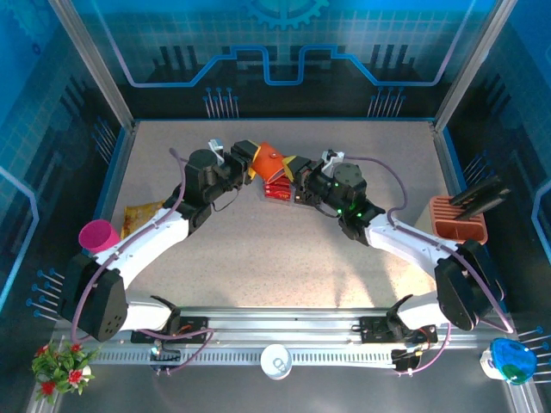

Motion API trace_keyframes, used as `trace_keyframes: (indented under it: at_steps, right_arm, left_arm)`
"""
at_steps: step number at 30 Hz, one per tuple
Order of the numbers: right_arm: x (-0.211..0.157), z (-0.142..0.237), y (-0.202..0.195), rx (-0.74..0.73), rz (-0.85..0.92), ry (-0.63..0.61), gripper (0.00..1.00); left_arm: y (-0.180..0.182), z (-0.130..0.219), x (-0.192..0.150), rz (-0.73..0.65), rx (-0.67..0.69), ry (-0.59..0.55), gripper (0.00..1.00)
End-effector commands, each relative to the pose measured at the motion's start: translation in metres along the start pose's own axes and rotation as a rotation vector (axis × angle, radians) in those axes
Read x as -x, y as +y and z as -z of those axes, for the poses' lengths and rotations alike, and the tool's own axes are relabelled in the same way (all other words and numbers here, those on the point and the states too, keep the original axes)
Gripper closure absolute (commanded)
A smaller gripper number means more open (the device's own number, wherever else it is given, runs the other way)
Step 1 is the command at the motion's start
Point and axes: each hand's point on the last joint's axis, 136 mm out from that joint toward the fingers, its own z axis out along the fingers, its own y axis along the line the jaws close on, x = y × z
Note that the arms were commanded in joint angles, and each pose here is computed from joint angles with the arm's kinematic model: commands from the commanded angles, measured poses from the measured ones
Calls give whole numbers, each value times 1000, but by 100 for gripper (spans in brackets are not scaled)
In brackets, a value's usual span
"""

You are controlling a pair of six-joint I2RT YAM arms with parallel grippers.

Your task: Put the credit cards into the card holder

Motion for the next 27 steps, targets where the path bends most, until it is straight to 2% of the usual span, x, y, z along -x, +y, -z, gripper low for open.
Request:
trace_keyframes:
  at_steps: [1,6,11,15,19,23,27]
  right_arm:
    - [-1,-4,18,63,-1,-15,100]
    - [-1,-7,13,59,-11,-15,100]
    - [0,-9,10,55,-15,-6,100]
    - [8,2,-2,-22,53,29,77]
    - [28,38,-36,-251,199,67,67]
    - [42,68,-41,-441,419,140,62]
    - [38,77,-44,-573,618,259,56]
  left_arm:
    - [-7,-3,-3,4,-36,12,50]
    - [-3,-6,-3,9,-32,15,61]
    - [3,-10,-4,3,-25,23,82]
    - [7,-11,-8,-66,-16,68,100]
    - [12,-8,-14,-180,-8,165,100]
    - [16,-4,-25,-315,-7,293,100]
    - [21,-2,-38,-442,27,400,100]
